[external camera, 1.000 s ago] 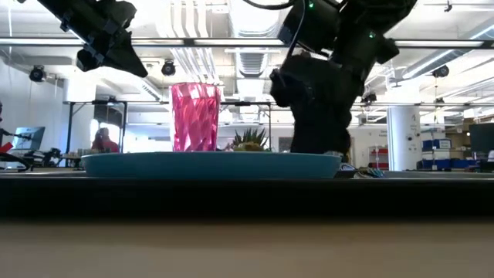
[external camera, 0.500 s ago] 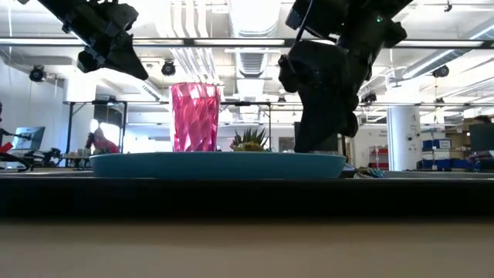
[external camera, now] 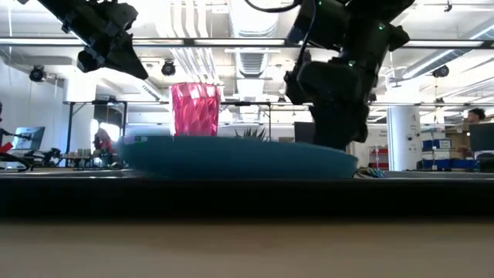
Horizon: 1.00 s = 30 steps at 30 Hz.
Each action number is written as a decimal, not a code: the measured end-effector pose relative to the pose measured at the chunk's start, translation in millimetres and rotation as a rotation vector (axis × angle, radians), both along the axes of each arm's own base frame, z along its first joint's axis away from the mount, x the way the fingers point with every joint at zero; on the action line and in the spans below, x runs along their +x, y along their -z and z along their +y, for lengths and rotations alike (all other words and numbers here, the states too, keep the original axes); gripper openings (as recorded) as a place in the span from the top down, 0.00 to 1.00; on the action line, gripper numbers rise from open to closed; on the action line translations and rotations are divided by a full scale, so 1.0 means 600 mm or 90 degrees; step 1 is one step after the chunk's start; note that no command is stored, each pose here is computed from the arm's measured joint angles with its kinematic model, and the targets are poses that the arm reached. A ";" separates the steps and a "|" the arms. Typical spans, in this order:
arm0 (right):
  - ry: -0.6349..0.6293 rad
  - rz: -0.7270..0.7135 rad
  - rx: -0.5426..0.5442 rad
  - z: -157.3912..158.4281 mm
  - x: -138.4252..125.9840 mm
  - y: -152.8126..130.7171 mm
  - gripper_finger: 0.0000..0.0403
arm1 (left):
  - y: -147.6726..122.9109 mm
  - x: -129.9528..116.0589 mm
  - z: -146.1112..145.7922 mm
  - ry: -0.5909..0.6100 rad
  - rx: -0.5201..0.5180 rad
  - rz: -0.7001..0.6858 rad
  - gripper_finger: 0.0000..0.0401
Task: Pick and place plate/cup/fork/spoon on tray
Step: Adjust the blue plate on the black serving tray, then return to Home Position
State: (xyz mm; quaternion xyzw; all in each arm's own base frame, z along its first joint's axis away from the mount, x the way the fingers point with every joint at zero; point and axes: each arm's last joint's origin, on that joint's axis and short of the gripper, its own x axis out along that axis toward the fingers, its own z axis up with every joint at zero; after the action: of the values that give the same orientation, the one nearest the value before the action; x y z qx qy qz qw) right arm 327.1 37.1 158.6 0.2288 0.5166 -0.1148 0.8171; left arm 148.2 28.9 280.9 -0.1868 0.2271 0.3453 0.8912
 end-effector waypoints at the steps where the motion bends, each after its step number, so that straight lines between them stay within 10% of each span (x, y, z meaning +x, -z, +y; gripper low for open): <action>1: 0.000 0.011 -0.001 0.000 -0.003 0.001 0.98 | 0.000 -0.001 0.000 0.000 0.000 -0.001 1.00; 30: 0.006 -0.051 -0.021 -0.005 -0.023 -0.061 0.98 | 0.000 -0.001 0.000 0.001 -0.001 -0.001 1.00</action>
State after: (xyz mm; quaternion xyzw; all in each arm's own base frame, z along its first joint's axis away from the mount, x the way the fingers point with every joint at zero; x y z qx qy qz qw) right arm 313.2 34.4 195.3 0.2221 0.4808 -0.1175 0.8400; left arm 147.8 28.8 281.1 -0.1877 0.2266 0.3440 0.8917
